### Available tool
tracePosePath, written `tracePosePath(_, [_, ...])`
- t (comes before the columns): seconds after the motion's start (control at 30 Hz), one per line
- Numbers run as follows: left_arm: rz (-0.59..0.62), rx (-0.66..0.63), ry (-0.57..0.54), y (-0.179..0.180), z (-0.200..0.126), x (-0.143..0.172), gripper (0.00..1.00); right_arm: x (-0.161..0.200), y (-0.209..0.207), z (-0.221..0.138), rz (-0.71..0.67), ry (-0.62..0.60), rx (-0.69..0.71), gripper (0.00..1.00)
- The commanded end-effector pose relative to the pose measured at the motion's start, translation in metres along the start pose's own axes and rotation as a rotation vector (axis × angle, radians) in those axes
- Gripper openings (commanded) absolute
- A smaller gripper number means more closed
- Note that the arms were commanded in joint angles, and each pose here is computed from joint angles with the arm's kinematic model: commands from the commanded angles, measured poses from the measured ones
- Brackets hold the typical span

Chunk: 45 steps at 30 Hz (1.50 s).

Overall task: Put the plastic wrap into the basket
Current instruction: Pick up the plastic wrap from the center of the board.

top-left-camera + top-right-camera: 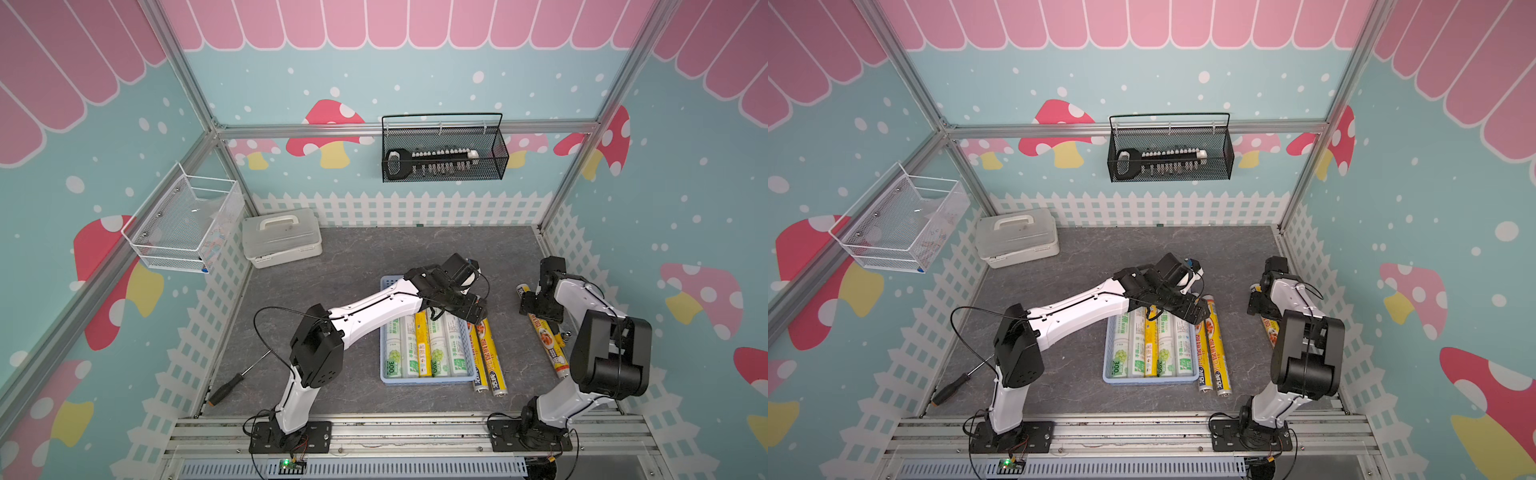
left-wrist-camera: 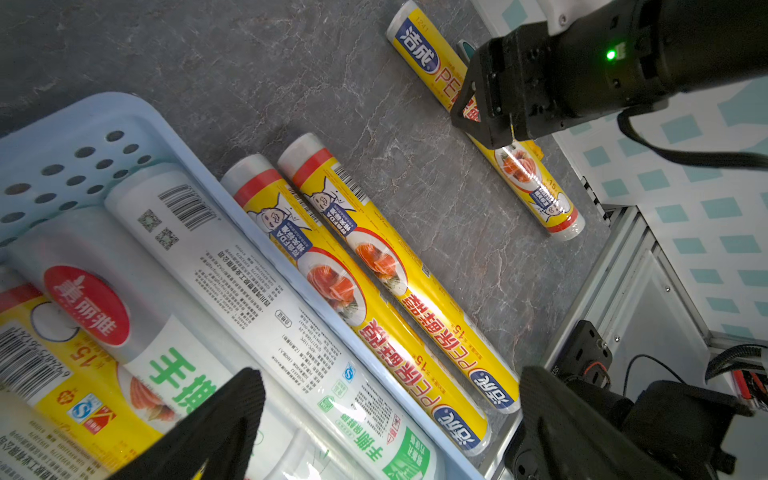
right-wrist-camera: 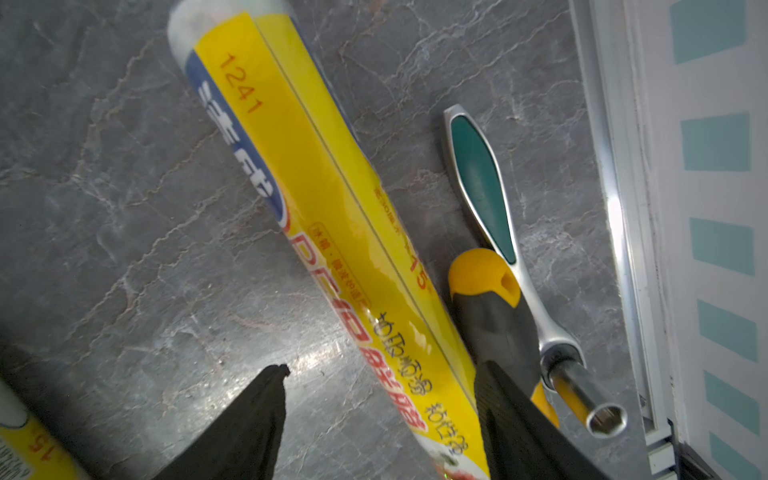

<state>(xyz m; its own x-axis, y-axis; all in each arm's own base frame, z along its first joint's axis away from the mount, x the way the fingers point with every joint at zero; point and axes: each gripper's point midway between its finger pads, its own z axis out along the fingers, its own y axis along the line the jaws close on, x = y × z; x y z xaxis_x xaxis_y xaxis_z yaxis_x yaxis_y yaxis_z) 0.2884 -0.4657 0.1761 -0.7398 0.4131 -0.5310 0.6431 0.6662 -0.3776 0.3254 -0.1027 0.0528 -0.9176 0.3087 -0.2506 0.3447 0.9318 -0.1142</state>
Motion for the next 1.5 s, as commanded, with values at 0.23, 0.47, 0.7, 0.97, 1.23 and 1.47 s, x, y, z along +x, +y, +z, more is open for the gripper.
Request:
tracePosePath(0.23, [-0.003,-0.003,0.014,0.002,0.008,-0.001,0.99,0.008,0.021,0.013,-0.071,0.062,-0.119,0.68])
tracePosePath(0.47, [0.0,-0.014,0.003,0.003,0.005,-0.003,0.99,0.026,0.026,0.019,-0.028,0.121,-0.146,0.64])
tracePosePath(0.7, [-0.003,-0.028,-0.004,0.005,0.003,-0.003,0.99,0.039,0.027,0.03,-0.053,0.196,-0.139,0.64])
tracePosePath(0.97, [0.003,-0.048,-0.009,0.009,-0.002,-0.001,0.99,0.034,0.036,0.034,-0.053,0.202,-0.176,0.53])
tracePosePath(1.23, [0.005,-0.072,-0.018,0.014,-0.006,0.0,0.99,0.052,0.045,0.034,-0.128,0.246,-0.161,0.6])
tracePosePath(1.47, [0.014,-0.078,-0.026,0.014,-0.011,-0.002,0.99,0.056,0.04,0.037,-0.169,0.268,-0.116,0.54])
